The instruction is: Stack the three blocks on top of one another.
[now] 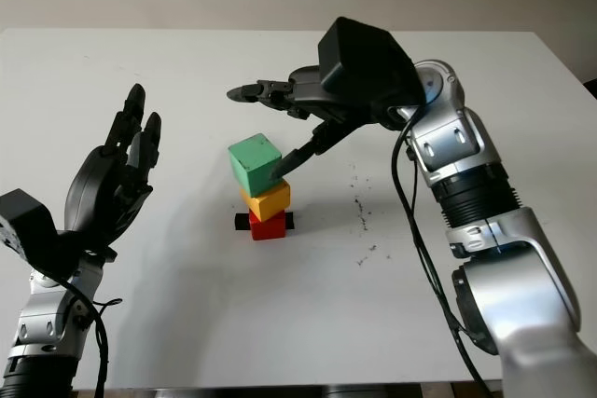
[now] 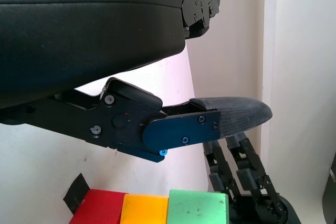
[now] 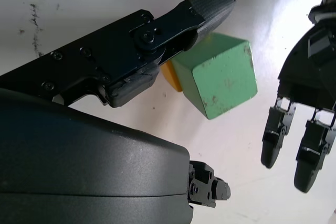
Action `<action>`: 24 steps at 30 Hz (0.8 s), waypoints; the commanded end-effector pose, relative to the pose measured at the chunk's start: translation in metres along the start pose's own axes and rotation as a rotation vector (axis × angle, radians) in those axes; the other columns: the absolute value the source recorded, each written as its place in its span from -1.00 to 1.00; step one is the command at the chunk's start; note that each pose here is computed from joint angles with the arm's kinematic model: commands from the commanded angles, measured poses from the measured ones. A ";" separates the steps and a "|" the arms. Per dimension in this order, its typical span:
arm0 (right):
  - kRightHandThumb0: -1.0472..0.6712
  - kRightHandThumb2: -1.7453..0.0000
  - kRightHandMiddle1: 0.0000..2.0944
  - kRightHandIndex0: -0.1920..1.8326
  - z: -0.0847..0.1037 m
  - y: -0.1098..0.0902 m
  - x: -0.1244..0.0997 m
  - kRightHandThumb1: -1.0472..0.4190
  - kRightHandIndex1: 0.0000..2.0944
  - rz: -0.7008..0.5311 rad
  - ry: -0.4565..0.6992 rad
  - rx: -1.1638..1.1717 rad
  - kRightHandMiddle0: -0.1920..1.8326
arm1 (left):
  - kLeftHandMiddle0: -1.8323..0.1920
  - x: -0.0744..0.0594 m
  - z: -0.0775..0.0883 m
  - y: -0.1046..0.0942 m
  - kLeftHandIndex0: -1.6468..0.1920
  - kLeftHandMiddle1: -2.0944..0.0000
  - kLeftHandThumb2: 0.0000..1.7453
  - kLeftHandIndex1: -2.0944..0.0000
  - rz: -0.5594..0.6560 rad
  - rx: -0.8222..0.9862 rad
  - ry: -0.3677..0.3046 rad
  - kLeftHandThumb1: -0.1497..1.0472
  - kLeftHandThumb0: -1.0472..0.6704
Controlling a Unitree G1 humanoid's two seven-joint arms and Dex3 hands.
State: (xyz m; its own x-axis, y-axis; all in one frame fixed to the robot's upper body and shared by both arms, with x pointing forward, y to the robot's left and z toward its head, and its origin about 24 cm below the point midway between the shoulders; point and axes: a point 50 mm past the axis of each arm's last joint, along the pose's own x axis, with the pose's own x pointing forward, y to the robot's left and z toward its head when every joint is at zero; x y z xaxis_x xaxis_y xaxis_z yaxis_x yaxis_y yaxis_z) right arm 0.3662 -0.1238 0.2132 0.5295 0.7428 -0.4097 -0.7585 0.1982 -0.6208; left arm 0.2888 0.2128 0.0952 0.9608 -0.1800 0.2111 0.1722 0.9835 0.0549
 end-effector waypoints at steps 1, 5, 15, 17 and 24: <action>-0.88 0.93 -1.00 -1.00 0.001 -0.002 -0.009 -0.78 -1.00 -0.013 -0.017 -0.005 -1.00 | 1.00 0.001 0.003 0.002 1.00 1.00 -0.35 1.00 0.001 0.009 -0.017 1.00 -0.69; -0.95 0.89 -1.00 -1.00 -0.002 -0.003 -0.023 -0.89 -1.00 -0.148 -0.080 0.108 -1.00 | 1.00 0.000 0.003 0.004 1.00 1.00 -0.36 1.00 0.003 0.017 -0.014 1.00 -0.71; -0.63 0.26 -1.00 -1.00 -0.033 0.032 -0.045 -1.00 -1.00 -0.656 -0.221 0.488 -1.00 | 1.00 0.001 0.002 0.008 1.00 1.00 -0.38 1.00 0.010 0.007 -0.014 1.00 -0.71; -0.62 0.26 -1.00 -1.00 -0.041 0.043 -0.046 -1.00 -1.00 -0.695 -0.194 0.553 -1.00 | 1.00 0.002 0.002 0.009 1.00 1.00 -0.38 1.00 0.008 0.009 -0.015 1.00 -0.71; -0.58 0.20 -1.00 -1.00 -0.072 0.078 -0.040 -1.00 -1.00 -0.819 -0.092 0.735 -1.00 | 1.00 0.003 0.001 0.009 1.00 0.98 -0.38 1.00 0.013 0.010 -0.012 1.00 -0.70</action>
State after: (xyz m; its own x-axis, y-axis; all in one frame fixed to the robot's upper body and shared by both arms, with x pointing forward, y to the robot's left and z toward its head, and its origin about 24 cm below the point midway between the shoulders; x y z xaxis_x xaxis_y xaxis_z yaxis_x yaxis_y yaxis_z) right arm 0.3158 -0.1830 0.1356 0.9620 0.2730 0.0033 -0.2698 0.9526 -0.1408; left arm 0.2908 0.2196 0.0930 0.9640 -0.1679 0.2061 0.1612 0.9857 0.0491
